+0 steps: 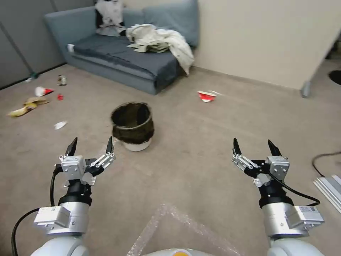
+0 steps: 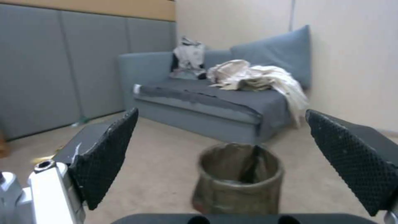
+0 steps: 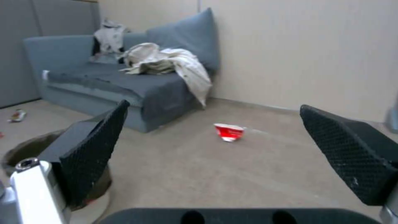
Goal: Pick up the trash can from the floor.
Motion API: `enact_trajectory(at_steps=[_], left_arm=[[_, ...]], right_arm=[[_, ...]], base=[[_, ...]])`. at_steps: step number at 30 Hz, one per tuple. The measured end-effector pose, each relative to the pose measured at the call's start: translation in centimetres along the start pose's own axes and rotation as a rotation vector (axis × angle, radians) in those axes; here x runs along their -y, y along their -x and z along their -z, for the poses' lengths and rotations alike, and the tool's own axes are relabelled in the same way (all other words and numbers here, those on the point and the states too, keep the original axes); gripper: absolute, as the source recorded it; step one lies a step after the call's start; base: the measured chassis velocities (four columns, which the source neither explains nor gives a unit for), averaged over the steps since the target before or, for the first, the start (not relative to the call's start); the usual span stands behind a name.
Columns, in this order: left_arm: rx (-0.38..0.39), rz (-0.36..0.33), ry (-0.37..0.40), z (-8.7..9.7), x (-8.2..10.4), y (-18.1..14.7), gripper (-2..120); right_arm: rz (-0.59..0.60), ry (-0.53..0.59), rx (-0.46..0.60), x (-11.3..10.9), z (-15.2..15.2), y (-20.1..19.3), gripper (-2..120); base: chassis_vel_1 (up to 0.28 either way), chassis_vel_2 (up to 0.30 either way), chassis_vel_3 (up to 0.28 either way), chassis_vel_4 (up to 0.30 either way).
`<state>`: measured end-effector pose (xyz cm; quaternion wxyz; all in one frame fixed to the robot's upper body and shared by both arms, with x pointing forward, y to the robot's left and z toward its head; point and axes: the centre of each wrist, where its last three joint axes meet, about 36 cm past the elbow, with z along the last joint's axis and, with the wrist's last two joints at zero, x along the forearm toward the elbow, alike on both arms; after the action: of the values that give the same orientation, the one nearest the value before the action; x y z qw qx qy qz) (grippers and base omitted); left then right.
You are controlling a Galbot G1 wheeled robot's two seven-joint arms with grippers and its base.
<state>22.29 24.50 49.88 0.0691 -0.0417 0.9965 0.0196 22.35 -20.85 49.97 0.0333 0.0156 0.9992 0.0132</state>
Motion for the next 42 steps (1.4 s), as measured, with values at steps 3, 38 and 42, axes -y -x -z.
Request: enact_trajectory(at_steps=[3, 38, 42], left_arm=[[0.004, 0.003, 0.005, -0.18, -0.05, 0.02, 100], [0.003, 0.013, 0.003, -0.09, -0.14, 0.08, 100], [0.004, 0.014, 0.004, -0.08, -0.15, 0.08, 100]], right_arm=[[0.0, 0.0, 0.0, 0.0, 0.01, 0.02, 100], [0.003, -0.002, 0.0, 0.01, -0.19, 0.12, 100], [0.004, -0.006, 0.001, 0.0, -0.26, 0.13, 100]], base=[[0.078, 0.066, 0.056, 0.076], [-0.039, 0.041, 0.036, -0.037], [-0.064, 0.06, 0.054, -0.061]])
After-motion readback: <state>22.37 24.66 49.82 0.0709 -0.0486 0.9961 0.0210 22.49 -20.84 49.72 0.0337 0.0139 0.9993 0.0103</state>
